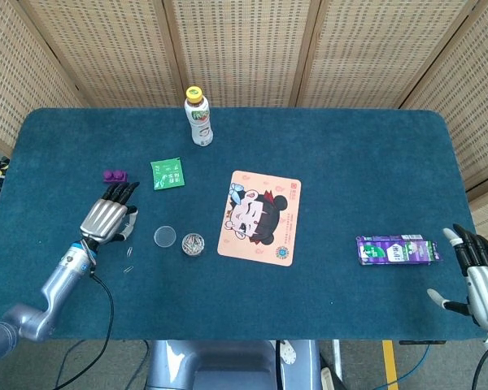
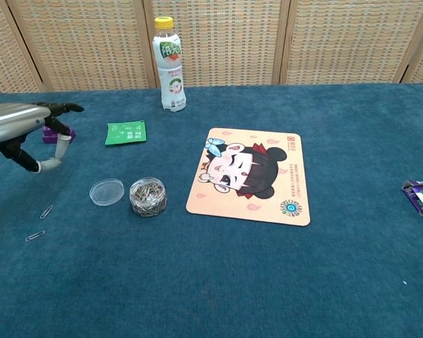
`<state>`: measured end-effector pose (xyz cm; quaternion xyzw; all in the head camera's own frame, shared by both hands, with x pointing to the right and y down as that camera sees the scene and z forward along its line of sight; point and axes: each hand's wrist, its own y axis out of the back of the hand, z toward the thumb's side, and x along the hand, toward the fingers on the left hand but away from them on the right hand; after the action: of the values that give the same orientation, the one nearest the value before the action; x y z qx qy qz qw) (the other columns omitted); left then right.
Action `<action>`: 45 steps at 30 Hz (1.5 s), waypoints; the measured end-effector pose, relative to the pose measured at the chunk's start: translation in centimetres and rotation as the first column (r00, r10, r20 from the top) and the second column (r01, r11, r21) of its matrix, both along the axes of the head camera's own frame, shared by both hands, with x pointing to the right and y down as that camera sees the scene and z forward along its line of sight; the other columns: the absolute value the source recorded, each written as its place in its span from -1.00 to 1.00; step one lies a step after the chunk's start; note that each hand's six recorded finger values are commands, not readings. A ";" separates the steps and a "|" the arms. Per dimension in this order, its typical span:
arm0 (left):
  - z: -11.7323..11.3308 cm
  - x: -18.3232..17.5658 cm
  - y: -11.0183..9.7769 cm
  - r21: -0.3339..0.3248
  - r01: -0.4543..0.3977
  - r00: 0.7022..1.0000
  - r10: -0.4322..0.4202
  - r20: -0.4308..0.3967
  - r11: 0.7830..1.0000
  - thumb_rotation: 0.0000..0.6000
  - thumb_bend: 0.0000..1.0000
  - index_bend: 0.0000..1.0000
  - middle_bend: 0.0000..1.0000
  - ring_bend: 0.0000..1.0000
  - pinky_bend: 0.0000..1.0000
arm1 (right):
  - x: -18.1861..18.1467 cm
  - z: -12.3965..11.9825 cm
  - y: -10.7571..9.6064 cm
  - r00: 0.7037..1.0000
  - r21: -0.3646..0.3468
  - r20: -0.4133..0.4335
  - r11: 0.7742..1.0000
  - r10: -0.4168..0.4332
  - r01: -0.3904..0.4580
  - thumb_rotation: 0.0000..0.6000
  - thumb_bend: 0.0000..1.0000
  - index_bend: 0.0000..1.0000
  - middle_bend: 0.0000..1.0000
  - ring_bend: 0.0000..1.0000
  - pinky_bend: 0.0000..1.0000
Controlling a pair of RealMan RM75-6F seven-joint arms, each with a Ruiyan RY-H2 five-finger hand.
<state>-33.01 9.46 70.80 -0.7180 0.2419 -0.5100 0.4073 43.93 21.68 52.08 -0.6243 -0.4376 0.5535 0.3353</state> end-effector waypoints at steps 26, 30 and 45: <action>-0.1 12.7 2.2 -0.061 -0.125 0.990 0.120 -0.075 0.990 1.00 -0.12 0.46 -1.00 -1.00 -1.00 | 0.7 -0.4 -0.1 1.000 0.008 0.019 1.000 0.018 -0.018 1.00 -1.00 -0.99 -1.00 -1.00 -1.00; -0.2 12.6 2.3 -0.059 -0.129 0.989 0.124 -0.075 0.990 1.00 -0.12 0.46 -1.00 -1.00 -1.00 | 0.7 -0.5 -0.2 1.000 0.010 0.021 1.000 0.018 -0.019 1.00 -1.00 -0.99 -1.00 -1.00 -1.00; 0.0 12.8 2.6 -0.076 -0.120 0.988 0.111 -0.102 0.990 1.00 -0.67 -0.50 -1.00 -1.00 -1.00 | 0.7 -0.6 -0.2 1.000 0.014 0.023 1.000 0.019 -0.019 1.00 -1.00 -0.99 -1.00 -1.00 -1.00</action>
<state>-20.24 12.09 70.77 -0.7711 0.1984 -0.4592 0.3941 44.68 21.50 51.47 -0.6241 -0.4513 0.5464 0.3291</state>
